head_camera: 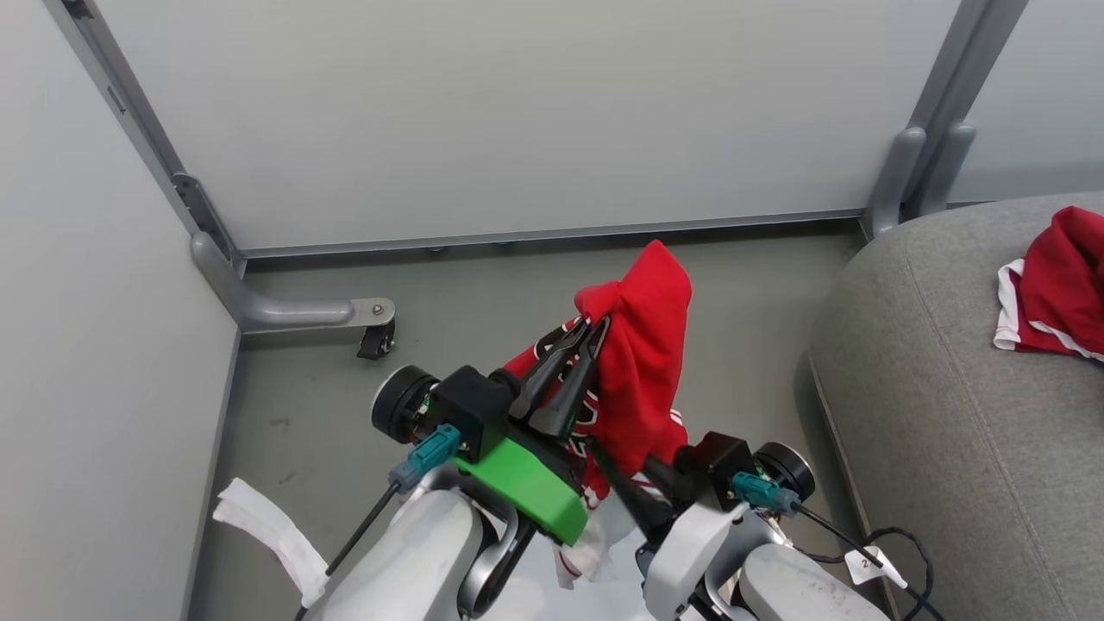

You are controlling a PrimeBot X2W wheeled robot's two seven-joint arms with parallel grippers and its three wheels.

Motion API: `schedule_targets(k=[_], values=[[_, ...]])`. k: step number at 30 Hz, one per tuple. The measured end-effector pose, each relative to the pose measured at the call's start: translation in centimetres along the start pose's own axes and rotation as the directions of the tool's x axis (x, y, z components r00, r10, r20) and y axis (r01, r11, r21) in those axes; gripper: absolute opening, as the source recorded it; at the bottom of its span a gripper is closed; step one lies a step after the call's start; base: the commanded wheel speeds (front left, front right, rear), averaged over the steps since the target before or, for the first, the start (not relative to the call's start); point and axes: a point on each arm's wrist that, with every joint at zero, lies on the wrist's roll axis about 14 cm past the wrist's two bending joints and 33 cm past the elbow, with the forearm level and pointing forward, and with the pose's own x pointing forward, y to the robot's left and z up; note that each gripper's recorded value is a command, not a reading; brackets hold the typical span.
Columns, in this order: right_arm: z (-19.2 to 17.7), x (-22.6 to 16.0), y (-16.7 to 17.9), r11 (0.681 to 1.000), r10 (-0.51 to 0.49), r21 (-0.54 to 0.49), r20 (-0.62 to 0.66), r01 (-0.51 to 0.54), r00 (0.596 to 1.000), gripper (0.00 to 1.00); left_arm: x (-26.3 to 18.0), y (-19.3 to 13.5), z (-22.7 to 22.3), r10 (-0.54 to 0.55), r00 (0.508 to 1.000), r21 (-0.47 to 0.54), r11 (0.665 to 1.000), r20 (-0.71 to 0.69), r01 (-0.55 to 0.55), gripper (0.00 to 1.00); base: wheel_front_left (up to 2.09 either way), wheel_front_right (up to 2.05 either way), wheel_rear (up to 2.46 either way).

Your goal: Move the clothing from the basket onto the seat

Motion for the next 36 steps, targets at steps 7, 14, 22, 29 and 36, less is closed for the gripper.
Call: schedule_targets(k=[7, 14, 22, 29, 36], values=[[-0.3, 0.1, 0.1, 1.000, 0.004, 0.009, -0.009, -0.004, 1.000, 0.00, -0.1, 0.2, -0.3, 0.007, 1.000, -0.006, 1.000, -0.008, -0.007, 0.00, 0.00, 0.00, 0.00], [0.0, -0.2, -0.4, 1.000, -0.014, 0.009, 0.000, 0.014, 1.000, 0.00, 0.1, 0.1, -0.6, 0.002, 1.000, -0.011, 1.000, -0.016, -0.003, 0.49, 0.00, 0.00, 0.00], [2.1, -1.2, -1.1, 0.999, -0.047, -0.001, 0.071, 0.048, 0.996, 0.00, 0.5, -0.3, -2.4, -0.016, 0.998, -0.026, 1.000, -0.058, 0.014, 1.00, 0.00, 0.00, 0.00], [3.4, -3.9, -3.9, 0.986, -0.165, 0.002, 0.119, 0.166, 0.979, 0.00, 1.9, -1.8, -4.2, -0.080, 0.992, -0.044, 0.996, -0.094, 0.076, 1.00, 0.00, 0.00, 0.00], [3.9, -7.8, -7.4, 0.947, -0.319, 0.000, 0.141, 0.322, 0.937, 0.00, 4.0, -5.3, -5.9, -0.210, 0.971, -0.082, 0.976, -0.117, 0.201, 1.00, 0.00, 0.00, 0.00]])
